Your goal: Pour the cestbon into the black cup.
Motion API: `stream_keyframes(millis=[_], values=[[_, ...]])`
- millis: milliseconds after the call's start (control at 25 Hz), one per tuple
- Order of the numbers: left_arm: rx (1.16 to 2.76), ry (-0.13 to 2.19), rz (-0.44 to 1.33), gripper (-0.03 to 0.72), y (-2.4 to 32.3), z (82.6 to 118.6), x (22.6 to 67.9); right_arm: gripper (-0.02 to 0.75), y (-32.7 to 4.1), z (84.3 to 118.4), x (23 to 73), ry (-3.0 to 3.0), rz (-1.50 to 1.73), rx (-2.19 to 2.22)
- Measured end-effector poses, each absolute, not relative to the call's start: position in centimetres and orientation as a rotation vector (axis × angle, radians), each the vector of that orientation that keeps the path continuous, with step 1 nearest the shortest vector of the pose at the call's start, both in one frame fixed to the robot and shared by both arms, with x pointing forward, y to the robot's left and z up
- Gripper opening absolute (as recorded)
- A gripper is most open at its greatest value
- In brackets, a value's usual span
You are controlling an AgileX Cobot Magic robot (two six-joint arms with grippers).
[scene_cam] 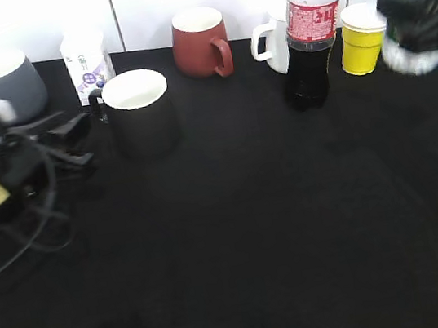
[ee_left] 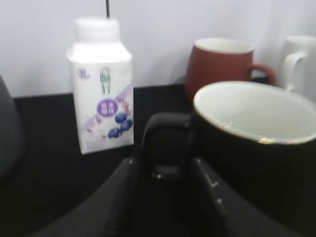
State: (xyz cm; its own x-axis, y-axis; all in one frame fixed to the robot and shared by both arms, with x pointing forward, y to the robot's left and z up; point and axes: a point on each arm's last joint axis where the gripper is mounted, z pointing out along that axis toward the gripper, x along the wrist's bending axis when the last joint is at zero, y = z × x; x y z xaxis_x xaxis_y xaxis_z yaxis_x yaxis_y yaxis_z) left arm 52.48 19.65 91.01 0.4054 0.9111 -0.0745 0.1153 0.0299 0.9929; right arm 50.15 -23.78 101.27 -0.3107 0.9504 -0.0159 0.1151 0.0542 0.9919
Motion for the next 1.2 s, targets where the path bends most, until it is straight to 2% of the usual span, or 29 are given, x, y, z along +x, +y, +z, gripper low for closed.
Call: stream_keyframes(millis=[120, 320, 440, 480, 560, 640, 840, 960, 1080, 1200], values=[[1.364, 0.909, 0.825, 0.281, 19.8, 94.0, 51.4, 0.493, -24.0, 97.3, 52.0, 1.581, 1.251, 1.190], [1.311, 0.734, 0.846, 0.281, 19.4, 98.2, 50.1, 0.493, -23.8, 91.0, 54.0, 1.534, 1.268, 1.217], [1.297, 0.703, 0.859, 0.281, 19.4, 99.4, 49.6, 0.493, -23.8, 89.8, 54.1, 1.542, 1.259, 1.232], [1.313, 0.697, 0.852, 0.281, 19.4, 99.3, 49.6, 0.493, -23.8, 89.8, 54.1, 1.542, 1.259, 1.232], [1.344, 0.688, 0.845, 0.281, 19.2, 99.3, 49.4, 0.577, -23.9, 90.0, 54.1, 1.558, 1.235, 1.258], [1.349, 0.689, 0.845, 0.281, 19.3, 99.4, 49.4, 0.615, -24.2, 90.6, 53.8, 1.564, 1.200, 1.306], [1.474, 0.773, 0.818, 0.281, 19.4, 98.2, 49.5, 0.615, -25.0, 90.9, 49.6, 1.595, 1.170, 1.363], [1.576, 0.962, 0.724, 0.281, 20.0, 97.6, 49.0, 0.601, -25.4, 91.9, 47.7, 1.634, 1.134, 1.420], [1.670, 1.197, 0.654, 0.281, 20.8, 98.9, 48.5, 0.596, -25.5, 94.4, 47.2, 1.764, 0.996, 1.544], [1.769, 1.306, 0.619, 0.281, 20.2, 102.9, 46.5, 0.596, -25.5, 99.9, 47.3, 1.794, 0.956, 1.585]])
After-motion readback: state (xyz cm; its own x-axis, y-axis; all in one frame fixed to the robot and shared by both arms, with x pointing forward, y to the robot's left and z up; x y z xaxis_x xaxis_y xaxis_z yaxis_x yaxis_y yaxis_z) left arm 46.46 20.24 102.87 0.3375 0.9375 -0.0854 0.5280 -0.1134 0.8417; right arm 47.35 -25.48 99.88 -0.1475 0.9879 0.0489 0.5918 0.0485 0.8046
